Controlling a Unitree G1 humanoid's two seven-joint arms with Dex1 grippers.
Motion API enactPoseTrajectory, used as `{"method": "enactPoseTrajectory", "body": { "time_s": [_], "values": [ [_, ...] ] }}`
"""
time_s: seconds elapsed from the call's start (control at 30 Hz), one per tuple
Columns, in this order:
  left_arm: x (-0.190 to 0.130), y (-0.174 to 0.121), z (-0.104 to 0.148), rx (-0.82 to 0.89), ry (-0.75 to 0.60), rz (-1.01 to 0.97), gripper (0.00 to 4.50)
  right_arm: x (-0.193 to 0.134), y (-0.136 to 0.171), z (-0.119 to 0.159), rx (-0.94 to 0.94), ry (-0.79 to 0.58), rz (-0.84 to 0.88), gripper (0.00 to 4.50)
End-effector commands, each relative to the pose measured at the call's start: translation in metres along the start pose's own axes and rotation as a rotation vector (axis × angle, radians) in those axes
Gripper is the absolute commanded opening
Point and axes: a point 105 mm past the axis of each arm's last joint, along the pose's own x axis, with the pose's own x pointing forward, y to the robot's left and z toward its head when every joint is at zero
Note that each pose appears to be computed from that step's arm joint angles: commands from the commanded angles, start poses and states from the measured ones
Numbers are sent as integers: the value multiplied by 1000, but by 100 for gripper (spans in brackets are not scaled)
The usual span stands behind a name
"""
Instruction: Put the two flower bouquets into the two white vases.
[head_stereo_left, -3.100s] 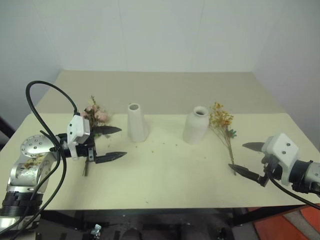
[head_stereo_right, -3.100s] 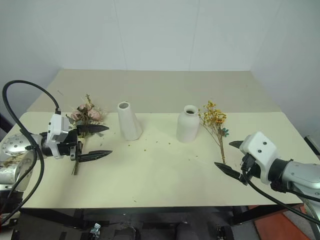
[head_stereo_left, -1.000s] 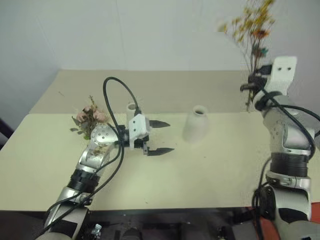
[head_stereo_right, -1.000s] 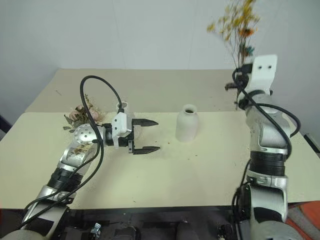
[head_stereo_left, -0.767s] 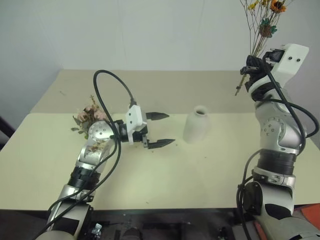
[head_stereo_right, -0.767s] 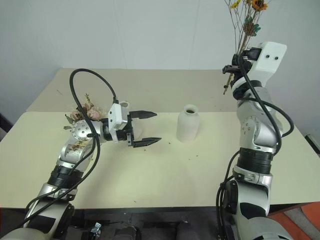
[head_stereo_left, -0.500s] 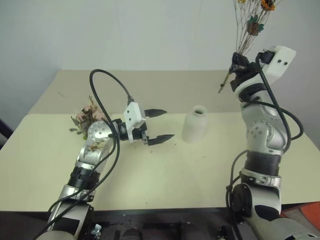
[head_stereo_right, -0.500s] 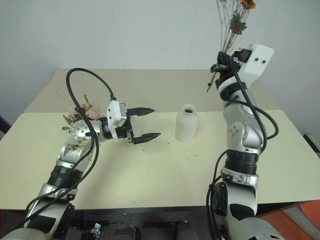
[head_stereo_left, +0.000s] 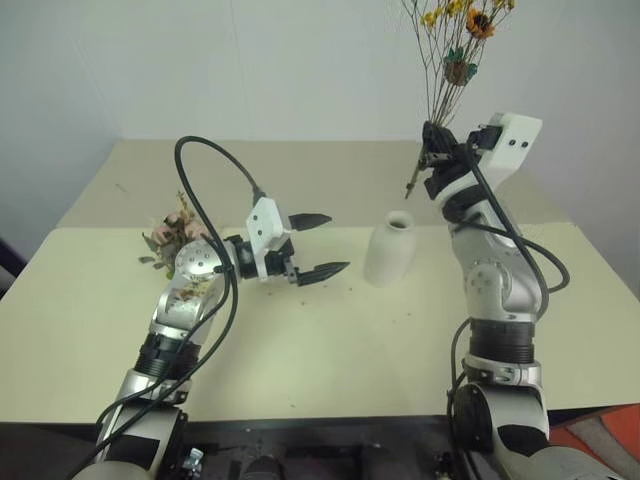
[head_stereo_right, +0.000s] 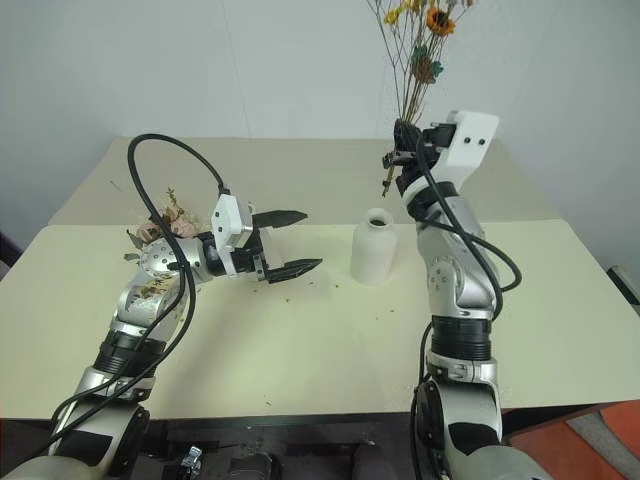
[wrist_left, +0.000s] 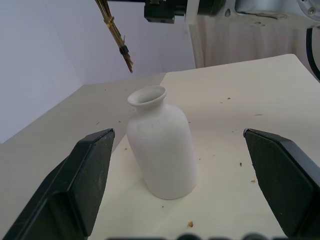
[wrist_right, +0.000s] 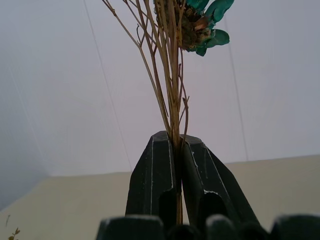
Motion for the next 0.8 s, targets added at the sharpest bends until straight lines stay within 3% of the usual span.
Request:
{"method": "enactPoseTrajectory", "body": {
  "time_s": [0.03, 0.43, 0.73, 0.8],
  "values": [
    [3, 3, 12, 44, -29, 7, 450, -5, 5, 14, -26, -65, 14, 44],
    [0, -2, 15, 49, -45, -28, 450, -20, 5, -24, -59, 7, 38, 44],
    [-3, -2, 15, 53, -47, -13, 450, -23, 8, -31, -51, -2, 68, 44],
    [-3, -1, 13, 56, -34, -7, 450, -25, 11, -31, -53, -4, 84, 83]
  ]
}}
